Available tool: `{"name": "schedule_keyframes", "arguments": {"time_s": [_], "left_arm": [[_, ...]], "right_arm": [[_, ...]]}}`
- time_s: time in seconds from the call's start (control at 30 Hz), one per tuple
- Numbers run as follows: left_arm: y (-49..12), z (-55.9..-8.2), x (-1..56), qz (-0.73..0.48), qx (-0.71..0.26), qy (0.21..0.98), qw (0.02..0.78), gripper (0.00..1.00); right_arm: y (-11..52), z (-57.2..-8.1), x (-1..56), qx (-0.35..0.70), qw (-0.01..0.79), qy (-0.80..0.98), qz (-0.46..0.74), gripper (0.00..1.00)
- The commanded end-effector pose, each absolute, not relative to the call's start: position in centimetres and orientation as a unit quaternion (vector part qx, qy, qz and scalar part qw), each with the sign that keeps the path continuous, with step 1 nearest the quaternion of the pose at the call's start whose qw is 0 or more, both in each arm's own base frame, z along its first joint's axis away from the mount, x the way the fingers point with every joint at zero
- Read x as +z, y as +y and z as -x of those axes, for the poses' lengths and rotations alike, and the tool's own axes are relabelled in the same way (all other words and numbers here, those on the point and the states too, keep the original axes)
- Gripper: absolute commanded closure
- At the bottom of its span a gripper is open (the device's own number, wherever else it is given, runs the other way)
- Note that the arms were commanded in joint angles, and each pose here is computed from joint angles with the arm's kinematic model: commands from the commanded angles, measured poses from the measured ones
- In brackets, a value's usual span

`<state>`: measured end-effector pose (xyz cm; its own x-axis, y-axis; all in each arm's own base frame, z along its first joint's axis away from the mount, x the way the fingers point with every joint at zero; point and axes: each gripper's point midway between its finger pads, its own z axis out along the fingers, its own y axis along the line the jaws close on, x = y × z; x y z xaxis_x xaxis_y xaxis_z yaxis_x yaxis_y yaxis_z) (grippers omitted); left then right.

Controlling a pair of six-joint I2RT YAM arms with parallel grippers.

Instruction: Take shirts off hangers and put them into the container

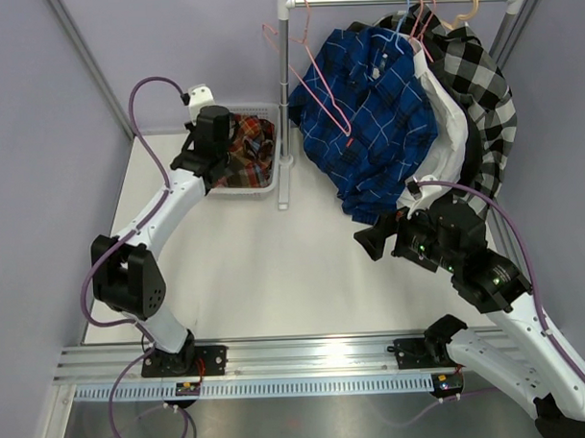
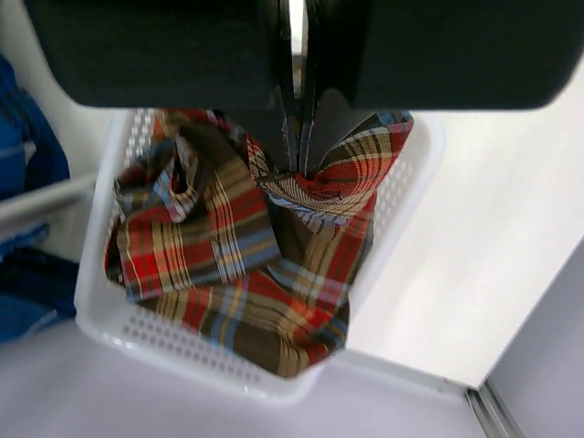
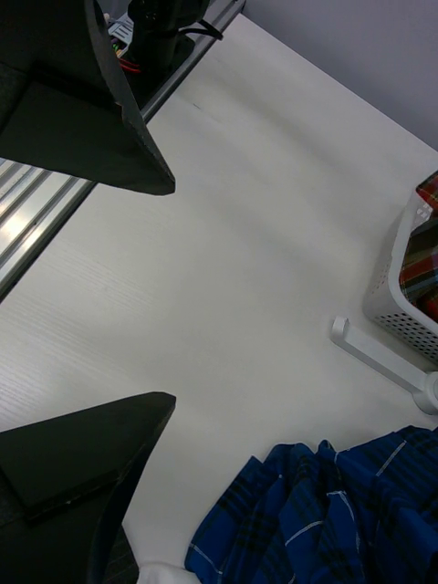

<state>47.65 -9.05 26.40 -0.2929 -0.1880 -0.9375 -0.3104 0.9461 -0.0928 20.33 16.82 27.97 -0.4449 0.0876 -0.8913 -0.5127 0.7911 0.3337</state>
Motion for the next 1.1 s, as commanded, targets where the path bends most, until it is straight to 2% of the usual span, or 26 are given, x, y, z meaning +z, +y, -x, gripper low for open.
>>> {"name": "schedule_keyframes", "arguments": {"time_s": [0.0,0.13,0.33,0.67,0.8,0.83,0.93,0.97,1.03,1.07], "left_arm": [[-8.9,-50.9,28.4,0.14,0.064,0.78,0.607,1.0],[-9.4,-53.8,26.4,0.131,0.062,0.773,0.618,1.0],[-11.2,-57.4,20.1,0.102,0.047,0.8,0.59,1.0],[-11.9,-57.5,10.7,0.115,0.022,0.862,0.493,1.0],[-11.7,-57.1,9.5,0.111,0.027,0.875,0.47,0.98],[-11.7,-57.1,9.9,0.112,0.024,0.874,0.472,0.9],[-11.8,-56.8,14.0,0.109,0.01,0.861,0.497,0.73],[-11.7,-56.6,16.9,0.111,0.003,0.849,0.517,0.59],[-11.5,-56.1,19.7,0.109,-0.002,0.838,0.535,0.46],[-11.4,-55.8,21.1,0.107,-0.005,0.833,0.543,0.35]], "right_arm": [[16.7,-20.4,28.5,0.295,0.519,0.791,0.133,0.0],[16.7,-20.6,28.3,0.292,0.519,0.793,0.132,0.01],[16.8,-20.9,27.9,0.286,0.513,0.798,0.132,0.0],[16.5,-21.3,27.7,0.274,0.512,0.804,0.128,0.01],[16.4,-21.3,28.1,0.272,0.516,0.802,0.128,0.0],[16.3,-21.2,28.0,0.269,0.514,0.804,0.129,0.0],[16.0,-21.1,28.7,0.267,0.521,0.801,0.128,0.0],[15.9,-21.1,28.9,0.266,0.523,0.8,0.126,0.01],[15.7,-20.9,29.4,0.266,0.527,0.797,0.125,0.01],[15.7,-20.9,29.7,0.267,0.53,0.795,0.124,0.01]]}}
